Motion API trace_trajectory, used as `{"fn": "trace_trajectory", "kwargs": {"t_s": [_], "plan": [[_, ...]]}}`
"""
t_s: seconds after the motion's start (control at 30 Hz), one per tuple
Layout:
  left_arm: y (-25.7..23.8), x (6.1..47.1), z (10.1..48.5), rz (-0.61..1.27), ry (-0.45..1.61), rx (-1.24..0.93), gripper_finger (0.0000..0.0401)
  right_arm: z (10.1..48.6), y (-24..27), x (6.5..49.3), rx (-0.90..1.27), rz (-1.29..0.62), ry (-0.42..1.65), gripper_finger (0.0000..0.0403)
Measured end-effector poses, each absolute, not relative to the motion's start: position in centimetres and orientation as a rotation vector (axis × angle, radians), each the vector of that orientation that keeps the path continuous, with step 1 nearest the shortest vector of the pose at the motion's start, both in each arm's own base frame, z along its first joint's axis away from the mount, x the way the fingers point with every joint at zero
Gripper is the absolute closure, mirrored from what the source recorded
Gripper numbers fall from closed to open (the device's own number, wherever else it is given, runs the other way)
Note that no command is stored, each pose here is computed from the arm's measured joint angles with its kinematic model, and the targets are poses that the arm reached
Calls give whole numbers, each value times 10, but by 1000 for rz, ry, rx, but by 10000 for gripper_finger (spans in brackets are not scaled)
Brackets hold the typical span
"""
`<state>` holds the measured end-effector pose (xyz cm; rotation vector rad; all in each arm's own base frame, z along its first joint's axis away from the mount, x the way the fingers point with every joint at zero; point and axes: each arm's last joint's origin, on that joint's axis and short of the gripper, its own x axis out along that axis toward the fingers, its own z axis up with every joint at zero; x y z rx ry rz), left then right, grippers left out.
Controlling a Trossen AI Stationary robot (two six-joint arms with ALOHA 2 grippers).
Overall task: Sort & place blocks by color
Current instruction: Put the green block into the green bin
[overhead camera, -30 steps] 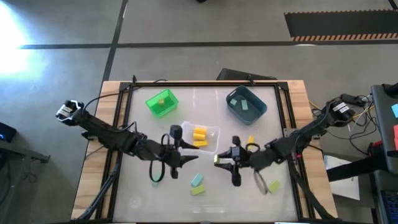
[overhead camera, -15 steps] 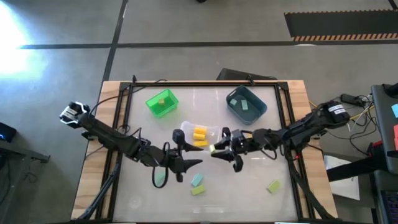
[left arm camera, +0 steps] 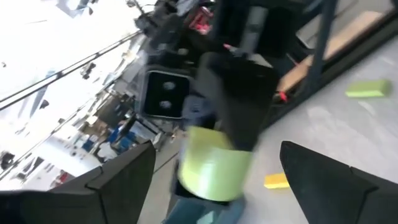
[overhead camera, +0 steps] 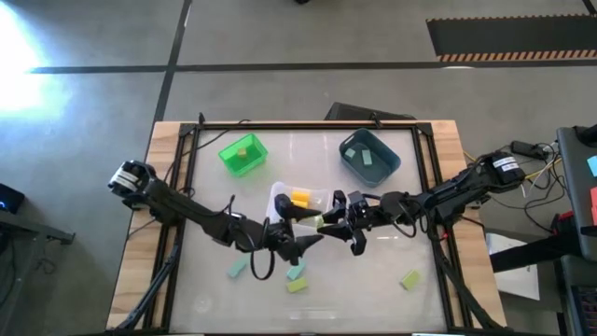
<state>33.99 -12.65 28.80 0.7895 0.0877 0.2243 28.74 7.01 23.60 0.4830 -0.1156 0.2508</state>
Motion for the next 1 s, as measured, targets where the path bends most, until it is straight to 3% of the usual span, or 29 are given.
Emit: {"fn": "trace_trajectory", "kwargs": {"t_s": [0.17, 0.43, 0.8, 0.87, 1.0], "plan": [[-122, 342, 292, 210, 44, 769, 80, 236, 70, 287, 481, 251, -114, 284], [-115, 344, 286, 188, 52, 778, 136, 236, 70, 287, 483, 251, -115, 284], [-115, 345, 286, 179, 55, 791, 252, 236, 70, 287, 500, 248, -115, 284], [-115, 345, 285, 178, 59, 791, 255, 236, 70, 288, 498, 227, -114, 273], [-114, 345, 285, 184, 64, 758, 255, 235, 69, 288, 484, 193, -118, 213]]}}
